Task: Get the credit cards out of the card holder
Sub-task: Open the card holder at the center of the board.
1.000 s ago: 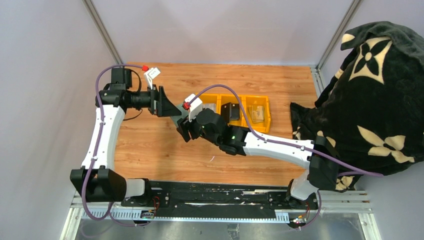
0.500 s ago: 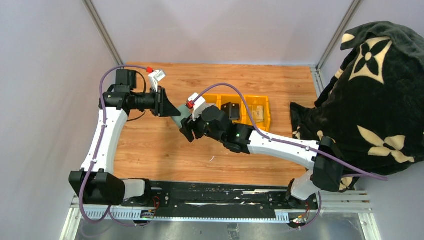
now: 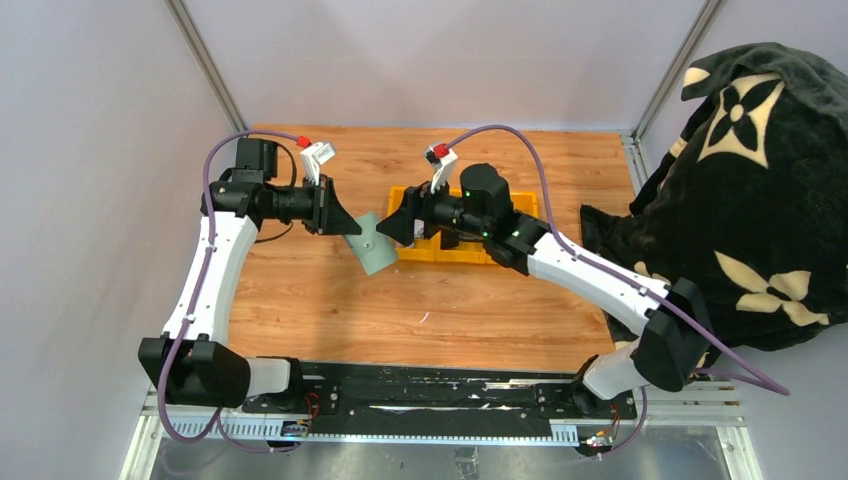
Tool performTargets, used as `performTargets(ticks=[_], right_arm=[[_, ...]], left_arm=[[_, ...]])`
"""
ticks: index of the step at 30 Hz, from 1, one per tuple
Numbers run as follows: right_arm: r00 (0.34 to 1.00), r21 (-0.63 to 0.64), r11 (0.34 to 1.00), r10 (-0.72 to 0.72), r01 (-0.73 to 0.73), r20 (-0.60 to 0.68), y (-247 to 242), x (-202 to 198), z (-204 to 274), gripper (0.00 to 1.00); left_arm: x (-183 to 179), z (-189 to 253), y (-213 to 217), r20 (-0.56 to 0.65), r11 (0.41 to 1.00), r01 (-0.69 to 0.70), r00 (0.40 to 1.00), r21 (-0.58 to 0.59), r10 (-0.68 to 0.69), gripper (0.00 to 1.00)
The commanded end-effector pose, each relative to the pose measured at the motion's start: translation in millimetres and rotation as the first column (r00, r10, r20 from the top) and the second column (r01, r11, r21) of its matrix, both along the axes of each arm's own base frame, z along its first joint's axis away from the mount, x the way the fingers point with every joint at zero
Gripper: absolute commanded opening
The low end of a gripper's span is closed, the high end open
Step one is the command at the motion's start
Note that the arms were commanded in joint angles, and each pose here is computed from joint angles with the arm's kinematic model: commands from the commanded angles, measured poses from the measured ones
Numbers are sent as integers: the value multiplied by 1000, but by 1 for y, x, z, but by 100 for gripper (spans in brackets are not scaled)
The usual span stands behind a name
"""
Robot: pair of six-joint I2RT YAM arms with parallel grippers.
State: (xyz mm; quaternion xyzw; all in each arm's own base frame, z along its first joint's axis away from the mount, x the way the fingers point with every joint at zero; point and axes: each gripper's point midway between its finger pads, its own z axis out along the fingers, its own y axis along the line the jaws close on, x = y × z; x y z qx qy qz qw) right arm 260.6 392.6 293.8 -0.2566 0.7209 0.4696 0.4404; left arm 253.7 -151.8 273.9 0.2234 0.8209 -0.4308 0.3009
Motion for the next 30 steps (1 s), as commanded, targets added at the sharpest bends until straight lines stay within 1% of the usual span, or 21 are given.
performTargets(ticks=[1,2,5,7,9,11,13,14,15,17,20,21,24,26,30], right_arm=[[999,72,997,-3,7,-52,-4,-17,26,81],[997,65,997,-38,42,-62,-6,-15,26,80],[993,22,994,-106,108,-51,-8,-17,27,79],[995,20,996,-91,92,-47,-2,-25,31,77],[995,10,998,-64,65,-78,8,-31,29,75],[988,-41,994,-109,105,-109,7,-26,22,75],[981,-90,984,-164,155,-104,-1,-16,12,83],[980,-99,982,-171,161,-103,-4,-14,10,88],[980,-97,983,-165,155,-112,-7,-11,8,90],[983,-71,993,-103,93,-150,-10,-8,6,91],[977,-7,1000,-1,0,-215,-17,-6,5,91],[974,49,998,53,-44,-219,-16,-9,13,92],[953,161,974,194,-159,-232,-13,-23,25,92],[933,204,954,265,-218,-243,-10,-32,27,91],[903,264,929,329,-259,-275,-6,-39,28,88]], left_arm=[[4,13,-2,34,999,-40,999,-20,41,0],[7,14,-1,47,998,-58,997,-21,59,0],[26,15,7,90,981,-192,977,-8,192,0],[37,17,14,128,959,-281,951,-16,281,0],[44,22,16,146,943,-331,931,-47,334,0],[47,30,15,148,931,-355,919,-84,364,0],[44,37,8,134,940,-319,933,-123,334,0],[41,40,5,121,943,-302,940,-138,319,0],[38,43,1,106,948,-277,950,-154,295,0],[29,48,-6,84,958,-224,967,-180,242,0],[16,59,-12,97,966,-150,980,-210,173,0],[13,62,-14,107,967,-133,981,-218,159,0],[6,72,-16,139,966,-100,981,-239,136,0],[3,79,-17,164,964,-86,978,-251,130,0],[-2,89,-19,175,958,-65,978,-279,117,0]])
